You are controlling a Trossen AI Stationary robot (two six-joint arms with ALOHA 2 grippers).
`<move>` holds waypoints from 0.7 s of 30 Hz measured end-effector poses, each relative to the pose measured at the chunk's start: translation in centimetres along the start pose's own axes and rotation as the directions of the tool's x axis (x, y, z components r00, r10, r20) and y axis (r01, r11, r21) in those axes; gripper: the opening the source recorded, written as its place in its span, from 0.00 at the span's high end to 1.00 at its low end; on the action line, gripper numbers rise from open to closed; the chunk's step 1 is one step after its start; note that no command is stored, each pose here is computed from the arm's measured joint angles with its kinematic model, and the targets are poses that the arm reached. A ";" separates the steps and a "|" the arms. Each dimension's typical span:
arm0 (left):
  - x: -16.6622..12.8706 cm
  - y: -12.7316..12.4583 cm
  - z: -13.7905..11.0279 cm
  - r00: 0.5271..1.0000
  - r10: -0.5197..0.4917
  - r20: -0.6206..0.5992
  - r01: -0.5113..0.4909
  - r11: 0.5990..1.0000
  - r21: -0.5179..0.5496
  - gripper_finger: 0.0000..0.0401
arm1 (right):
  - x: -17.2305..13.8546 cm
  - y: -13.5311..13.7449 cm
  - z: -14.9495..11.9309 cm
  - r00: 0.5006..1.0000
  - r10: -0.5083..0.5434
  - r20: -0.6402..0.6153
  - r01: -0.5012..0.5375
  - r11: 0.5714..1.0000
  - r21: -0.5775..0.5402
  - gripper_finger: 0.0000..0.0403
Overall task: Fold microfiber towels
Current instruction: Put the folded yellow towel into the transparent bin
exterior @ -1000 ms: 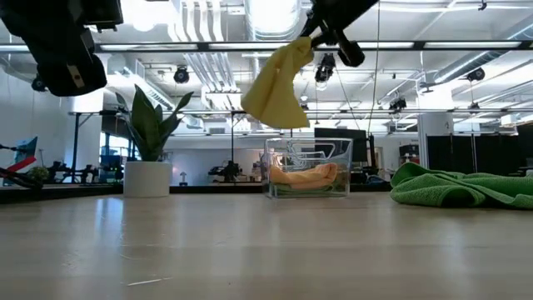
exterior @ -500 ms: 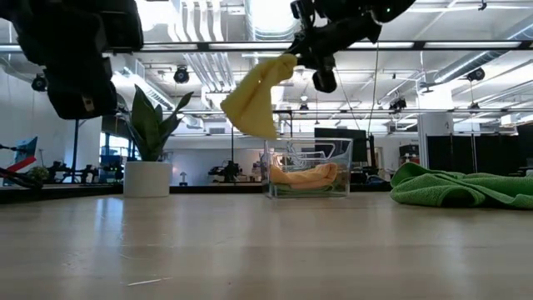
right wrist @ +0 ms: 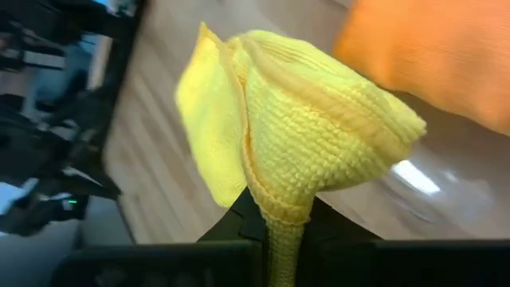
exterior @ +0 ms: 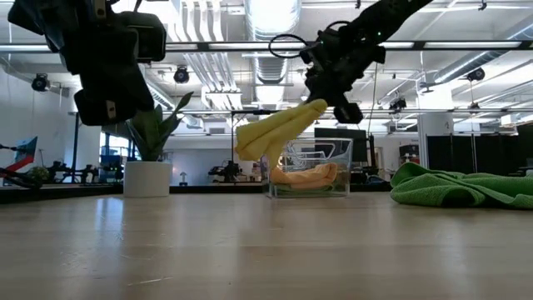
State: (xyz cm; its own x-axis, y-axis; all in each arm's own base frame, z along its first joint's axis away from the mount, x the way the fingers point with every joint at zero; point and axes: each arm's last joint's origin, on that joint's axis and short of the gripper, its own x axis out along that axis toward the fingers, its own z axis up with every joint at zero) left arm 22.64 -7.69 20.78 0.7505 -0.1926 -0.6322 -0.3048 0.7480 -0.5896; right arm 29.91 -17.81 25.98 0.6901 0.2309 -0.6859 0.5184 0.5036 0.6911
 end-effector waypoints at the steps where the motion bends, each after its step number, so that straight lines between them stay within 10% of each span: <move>1: 0.0 0.1 0.0 1.000 0.003 -0.004 -0.003 1.000 -0.006 0.98 | -0.3 -0.2 -0.1 1.000 -0.022 -0.005 0.022 1.000 -0.001 0.97; 21: 0.2 1.0 1.1 0.999 0.025 0.029 -0.024 0.999 -0.023 0.98 | 1.5 -2.1 -0.9 0.948 -0.314 -0.052 0.317 0.948 0.044 0.97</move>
State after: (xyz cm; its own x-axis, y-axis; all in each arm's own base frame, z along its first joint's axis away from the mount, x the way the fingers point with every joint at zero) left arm 23.17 -6.28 20.64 0.7595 -0.1551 -0.6317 -0.3361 0.7379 -0.5853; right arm 29.41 -17.79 23.25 0.4649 0.1041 -0.8792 0.7318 0.5139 0.4477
